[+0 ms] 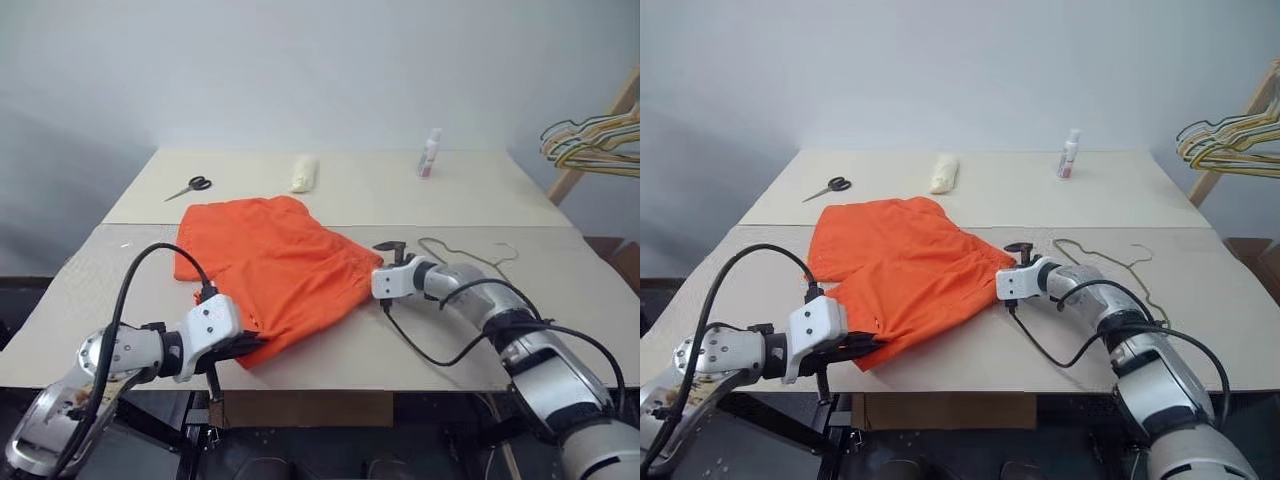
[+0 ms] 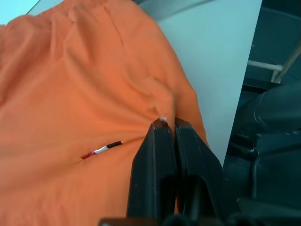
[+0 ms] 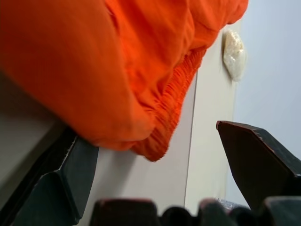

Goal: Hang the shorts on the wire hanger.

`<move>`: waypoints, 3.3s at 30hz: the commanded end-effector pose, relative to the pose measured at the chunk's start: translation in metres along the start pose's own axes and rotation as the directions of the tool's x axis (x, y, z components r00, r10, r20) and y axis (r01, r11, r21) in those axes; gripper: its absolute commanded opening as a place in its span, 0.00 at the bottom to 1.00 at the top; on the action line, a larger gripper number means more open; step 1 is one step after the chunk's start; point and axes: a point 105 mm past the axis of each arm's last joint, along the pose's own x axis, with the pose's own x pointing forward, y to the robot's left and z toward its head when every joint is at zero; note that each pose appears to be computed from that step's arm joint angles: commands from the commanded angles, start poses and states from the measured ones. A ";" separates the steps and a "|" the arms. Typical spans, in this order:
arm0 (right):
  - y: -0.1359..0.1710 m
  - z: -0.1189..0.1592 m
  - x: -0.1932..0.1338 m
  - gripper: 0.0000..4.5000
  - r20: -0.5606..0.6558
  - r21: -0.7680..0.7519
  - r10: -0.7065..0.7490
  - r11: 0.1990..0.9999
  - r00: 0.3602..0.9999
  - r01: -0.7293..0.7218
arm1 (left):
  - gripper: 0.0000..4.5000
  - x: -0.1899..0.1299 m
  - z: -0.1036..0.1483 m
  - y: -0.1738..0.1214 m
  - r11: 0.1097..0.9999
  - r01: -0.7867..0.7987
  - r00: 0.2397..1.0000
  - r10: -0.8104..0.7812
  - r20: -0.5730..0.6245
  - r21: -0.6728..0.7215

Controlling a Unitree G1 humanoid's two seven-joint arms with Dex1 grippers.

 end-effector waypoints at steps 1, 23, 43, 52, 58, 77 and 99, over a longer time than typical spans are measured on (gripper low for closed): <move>-0.016 0.010 0.002 1.00 0.069 -0.024 -0.029 0.999 0.997 0.031 | 0.01 -0.005 0.011 0.002 0.998 -0.018 0.999 0.016 0.031 0.061; -0.021 -0.041 -0.005 0.00 -0.181 -0.088 -0.043 0.996 0.982 0.027 | 0.00 0.011 -0.003 0.036 0.983 -0.141 0.990 0.139 0.025 0.114; 0.056 0.045 -0.112 0.00 -0.107 0.236 0.298 0.935 0.949 -0.267 | 0.00 -0.029 -0.037 0.058 0.974 0.061 0.984 -0.021 -0.178 0.218; 0.070 0.086 -0.112 0.00 0.097 0.189 0.433 0.876 0.896 -0.443 | 0.00 -0.051 -0.067 0.051 0.966 0.122 0.935 -0.035 -0.352 0.226; 0.072 0.084 -0.106 0.05 0.121 0.135 0.451 0.875 0.884 -0.465 | 0.05 -0.039 -0.070 0.043 0.975 0.091 0.951 -0.025 -0.308 0.201; -0.031 0.043 -0.113 1.00 0.092 0.675 -0.010 0.736 0.996 -0.055 | 0.96 -0.066 0.004 0.068 0.987 0.074 0.997 -0.076 0.011 0.145; -0.006 0.041 0.032 1.00 -0.128 0.638 -0.081 0.757 0.988 0.145 | 0.96 0.076 -0.029 0.019 0.993 0.109 0.994 -0.107 -0.034 0.049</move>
